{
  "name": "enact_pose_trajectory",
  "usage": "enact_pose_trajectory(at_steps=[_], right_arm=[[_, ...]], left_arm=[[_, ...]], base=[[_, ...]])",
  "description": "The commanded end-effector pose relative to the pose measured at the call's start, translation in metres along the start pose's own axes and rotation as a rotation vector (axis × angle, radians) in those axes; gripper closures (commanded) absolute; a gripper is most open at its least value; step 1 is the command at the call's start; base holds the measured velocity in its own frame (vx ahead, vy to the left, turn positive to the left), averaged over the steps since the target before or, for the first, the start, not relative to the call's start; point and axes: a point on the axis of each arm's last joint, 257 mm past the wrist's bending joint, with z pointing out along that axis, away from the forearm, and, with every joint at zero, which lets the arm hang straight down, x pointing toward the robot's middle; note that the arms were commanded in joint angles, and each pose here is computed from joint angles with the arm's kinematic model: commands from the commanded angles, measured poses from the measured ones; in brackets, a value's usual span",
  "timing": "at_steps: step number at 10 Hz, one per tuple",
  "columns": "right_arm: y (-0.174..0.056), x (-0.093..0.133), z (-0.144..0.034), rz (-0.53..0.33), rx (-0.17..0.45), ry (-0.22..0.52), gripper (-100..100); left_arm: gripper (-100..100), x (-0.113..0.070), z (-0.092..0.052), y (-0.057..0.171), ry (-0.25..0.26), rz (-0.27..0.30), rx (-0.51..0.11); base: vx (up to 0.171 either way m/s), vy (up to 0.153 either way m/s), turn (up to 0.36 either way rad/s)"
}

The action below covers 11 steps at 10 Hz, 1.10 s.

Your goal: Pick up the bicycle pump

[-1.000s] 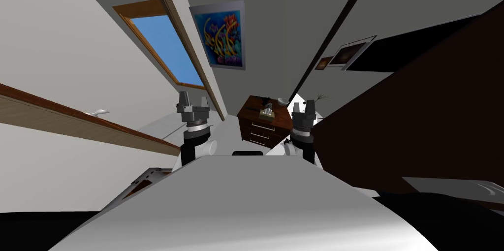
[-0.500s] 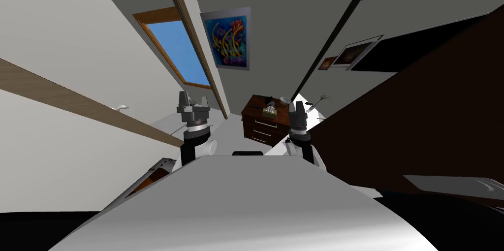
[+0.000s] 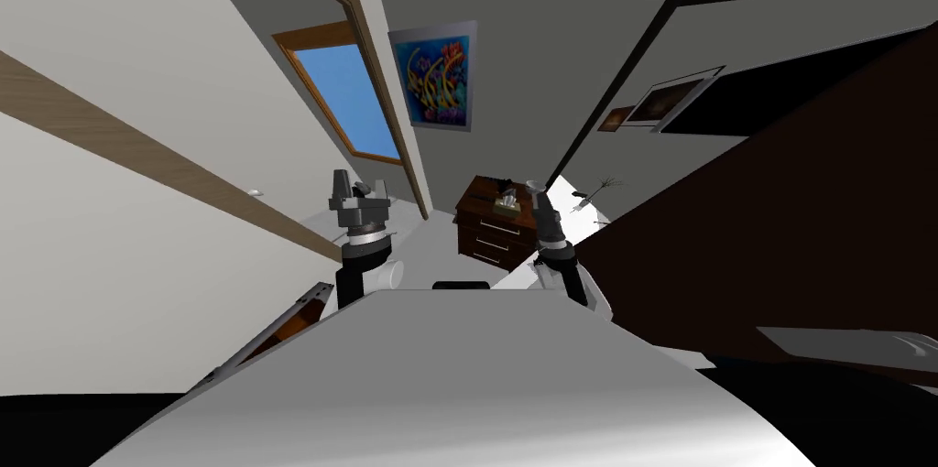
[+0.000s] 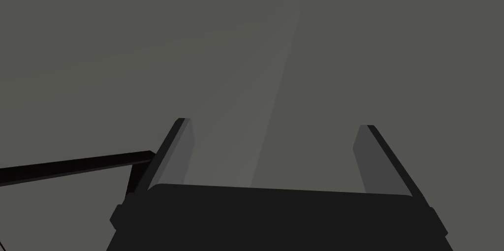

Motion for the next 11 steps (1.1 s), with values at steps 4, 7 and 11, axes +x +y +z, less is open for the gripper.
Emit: enact_pose_trajectory(at_steps=[4,7,11], right_arm=[[-0.014,0.021,-0.004,-0.091,-0.023,0.140,-100],[-0.032,0.038,-0.012,-0.175,-0.034,0.256,-100],[-0.055,0.054,-0.025,-0.271,-0.045,0.399,-100]], left_arm=[[0,0.000,0.000,0.000,0.000,0.000,0.000],[0,0.000,0.000,0.000,0.000,0.000,0.000],[0,0.000,0.000,0.000,0.000,0.000,0.000]], base=[[-0.048,0.071,0.066],[-0.031,0.079,0.081],[-0.005,0.082,0.079]])
